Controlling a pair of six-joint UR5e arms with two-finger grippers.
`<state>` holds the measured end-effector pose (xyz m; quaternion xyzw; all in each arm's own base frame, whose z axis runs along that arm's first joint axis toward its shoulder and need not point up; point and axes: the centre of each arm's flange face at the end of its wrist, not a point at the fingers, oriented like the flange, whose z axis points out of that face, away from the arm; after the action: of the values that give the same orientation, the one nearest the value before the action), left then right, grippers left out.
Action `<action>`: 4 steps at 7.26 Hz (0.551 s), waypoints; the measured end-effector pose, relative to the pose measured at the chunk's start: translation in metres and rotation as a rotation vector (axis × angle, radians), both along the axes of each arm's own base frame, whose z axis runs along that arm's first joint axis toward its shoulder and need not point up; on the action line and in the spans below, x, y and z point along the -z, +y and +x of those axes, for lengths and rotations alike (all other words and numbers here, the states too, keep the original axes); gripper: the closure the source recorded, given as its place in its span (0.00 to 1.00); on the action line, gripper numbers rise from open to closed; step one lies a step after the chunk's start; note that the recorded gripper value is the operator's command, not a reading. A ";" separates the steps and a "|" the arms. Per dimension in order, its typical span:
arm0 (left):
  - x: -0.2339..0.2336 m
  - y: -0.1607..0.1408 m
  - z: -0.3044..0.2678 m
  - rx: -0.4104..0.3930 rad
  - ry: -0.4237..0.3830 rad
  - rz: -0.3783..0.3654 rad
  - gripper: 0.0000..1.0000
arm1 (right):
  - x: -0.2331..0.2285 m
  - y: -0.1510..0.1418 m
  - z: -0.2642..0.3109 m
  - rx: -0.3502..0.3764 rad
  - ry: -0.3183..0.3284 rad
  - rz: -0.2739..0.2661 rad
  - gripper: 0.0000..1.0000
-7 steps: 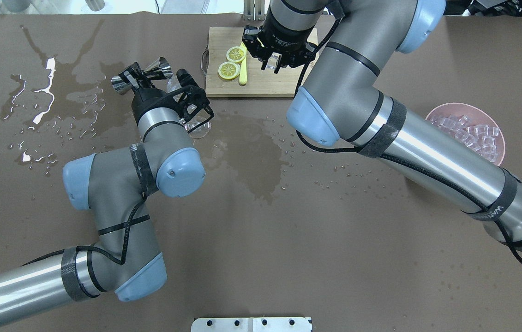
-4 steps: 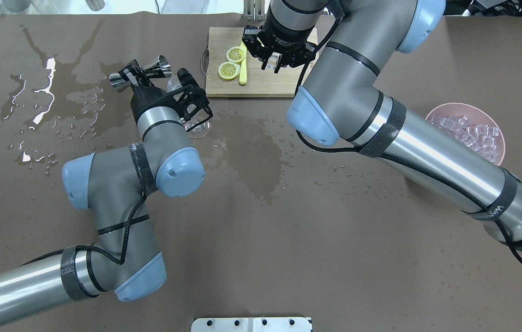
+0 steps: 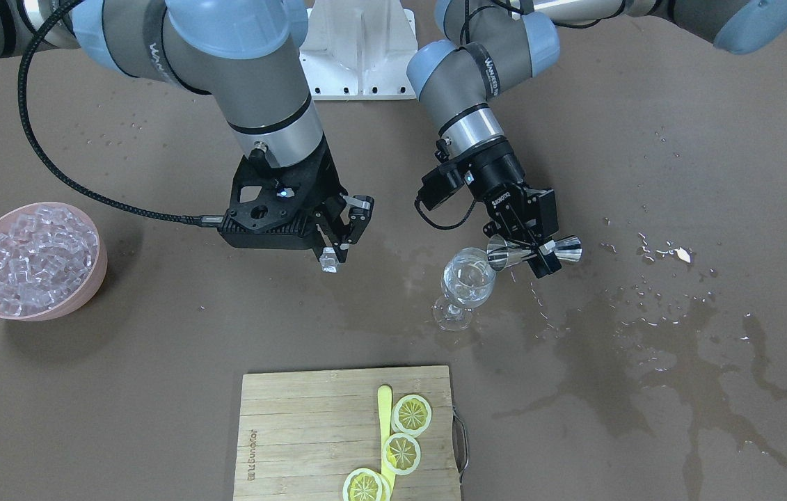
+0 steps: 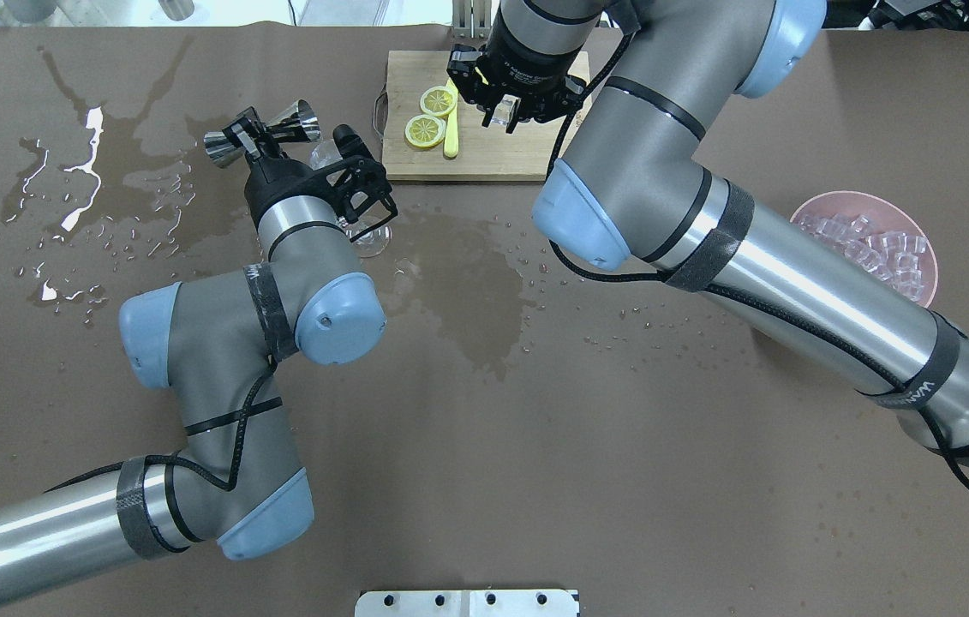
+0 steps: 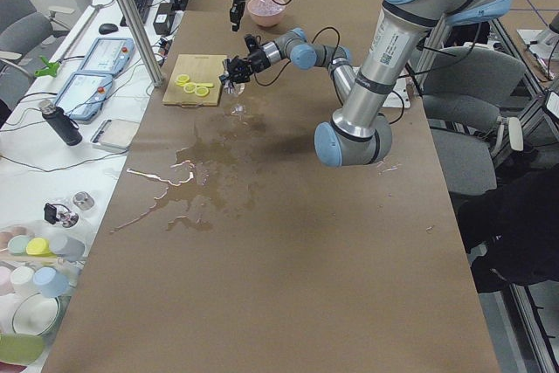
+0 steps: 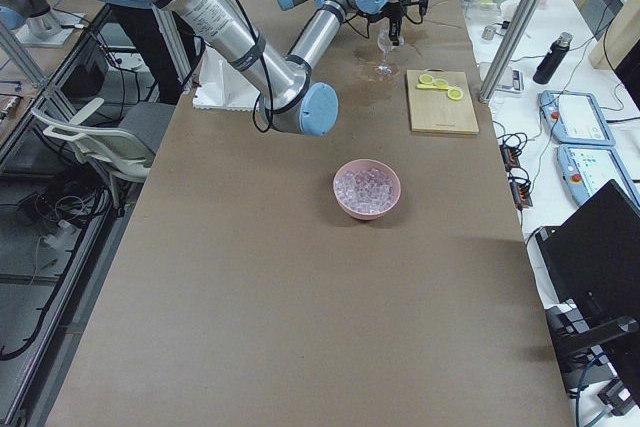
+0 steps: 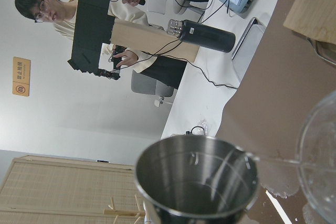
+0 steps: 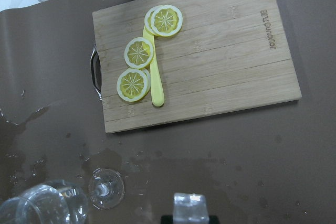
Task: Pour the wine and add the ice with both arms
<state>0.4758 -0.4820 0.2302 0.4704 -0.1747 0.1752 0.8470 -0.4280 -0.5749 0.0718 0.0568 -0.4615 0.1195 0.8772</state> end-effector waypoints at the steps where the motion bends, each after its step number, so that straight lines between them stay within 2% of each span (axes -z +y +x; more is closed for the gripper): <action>1: 0.001 0.000 0.001 0.001 0.006 0.001 0.92 | 0.000 0.000 0.000 0.000 -0.001 0.001 1.00; 2: 0.002 0.000 0.000 0.003 0.022 0.006 0.92 | 0.000 0.000 0.000 0.000 -0.002 0.002 1.00; 4: 0.006 0.001 -0.003 0.008 0.103 0.039 0.92 | 0.000 -0.001 0.000 -0.001 -0.003 0.002 1.00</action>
<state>0.4727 -0.4812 0.2244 0.4946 -0.1361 0.1438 0.8463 -0.4276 -0.5756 0.0716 0.0580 -0.4628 0.1195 0.8764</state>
